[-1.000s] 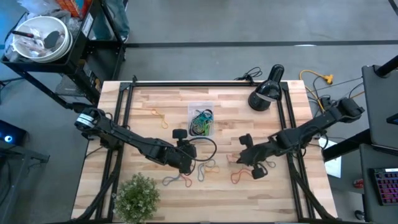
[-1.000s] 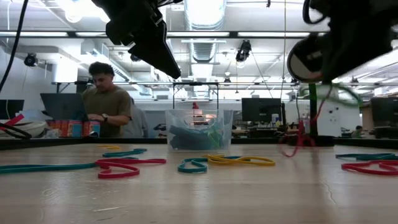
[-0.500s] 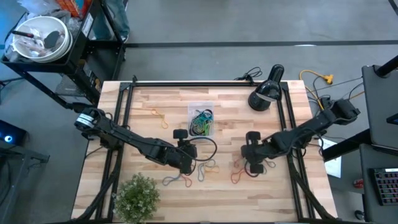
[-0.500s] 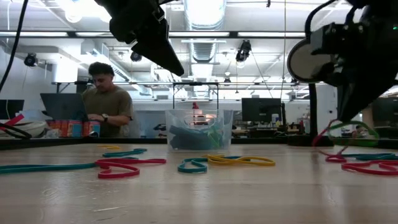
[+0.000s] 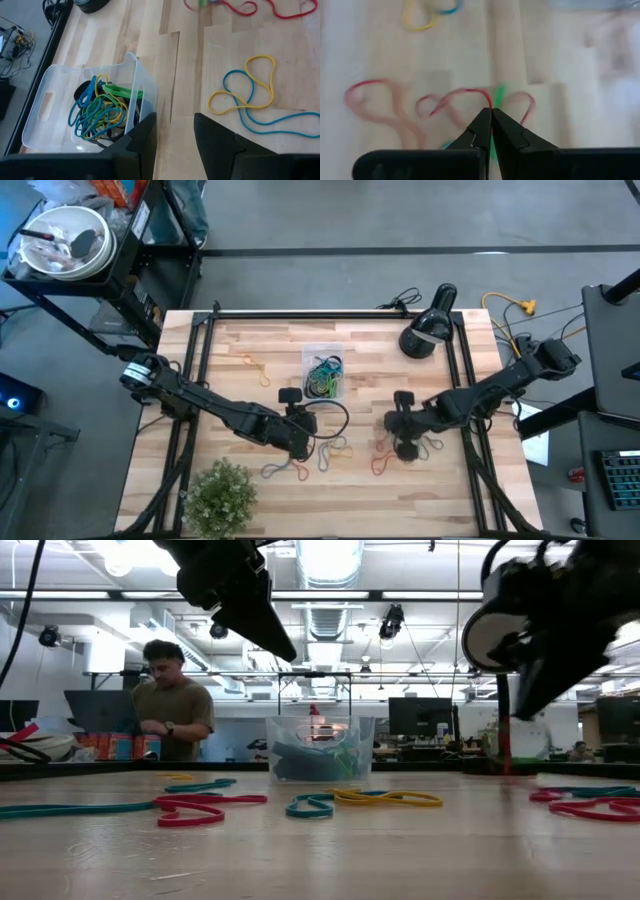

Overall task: Pick and place rubber bands into bin
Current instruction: Put the red rubber band into the transparent bin

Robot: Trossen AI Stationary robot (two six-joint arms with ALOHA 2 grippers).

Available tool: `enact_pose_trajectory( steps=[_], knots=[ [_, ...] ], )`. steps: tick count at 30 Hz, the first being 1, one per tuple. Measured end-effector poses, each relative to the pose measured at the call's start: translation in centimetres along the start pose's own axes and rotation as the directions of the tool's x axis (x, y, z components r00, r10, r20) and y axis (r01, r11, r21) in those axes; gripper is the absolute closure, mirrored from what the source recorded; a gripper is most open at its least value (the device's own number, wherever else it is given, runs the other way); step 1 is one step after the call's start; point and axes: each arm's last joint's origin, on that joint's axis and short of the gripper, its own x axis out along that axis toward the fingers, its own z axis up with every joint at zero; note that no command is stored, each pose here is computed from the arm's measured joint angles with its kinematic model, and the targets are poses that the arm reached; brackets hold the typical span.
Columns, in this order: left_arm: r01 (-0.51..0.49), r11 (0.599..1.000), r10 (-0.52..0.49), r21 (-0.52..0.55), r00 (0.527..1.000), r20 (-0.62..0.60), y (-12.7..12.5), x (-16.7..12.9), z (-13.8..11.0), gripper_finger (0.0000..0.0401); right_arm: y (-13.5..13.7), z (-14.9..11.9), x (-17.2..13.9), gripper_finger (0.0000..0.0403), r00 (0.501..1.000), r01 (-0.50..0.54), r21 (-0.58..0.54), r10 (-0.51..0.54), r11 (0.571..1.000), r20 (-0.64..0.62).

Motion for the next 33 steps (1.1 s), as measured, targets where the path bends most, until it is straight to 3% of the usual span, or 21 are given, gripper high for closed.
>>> enact_pose_trajectory(
  steps=[6,16,24,33],
  knots=[
    [0.001,1.0,-0.001,-0.003,1.0,0.005,0.0,0.0,0.1,0.0287,0.0,0.1,0.0,0.0395,0.999,-0.042,-0.012,0.042,0.999,-0.006],
    [0.003,1.0,-0.003,-0.008,1.0,0.013,0.0,0.0,0.1,0.0287,0.3,1.0,-0.2,0.0395,0.995,-0.004,-0.093,0.013,0.996,0.094],
    [0.002,1.0,-0.002,-0.008,1.0,0.013,0.0,0.0,0.1,0.0287,1.0,5.3,-3.2,0.0395,0.954,0.065,-0.239,0.009,0.969,0.298],
    [0.004,1.0,-0.004,-0.007,1.0,0.012,0.0,0.0,0.1,0.0287,1.0,10.2,-8.4,0.0394,0.869,0.236,-0.333,-0.045,0.913,0.493]
  ],
)
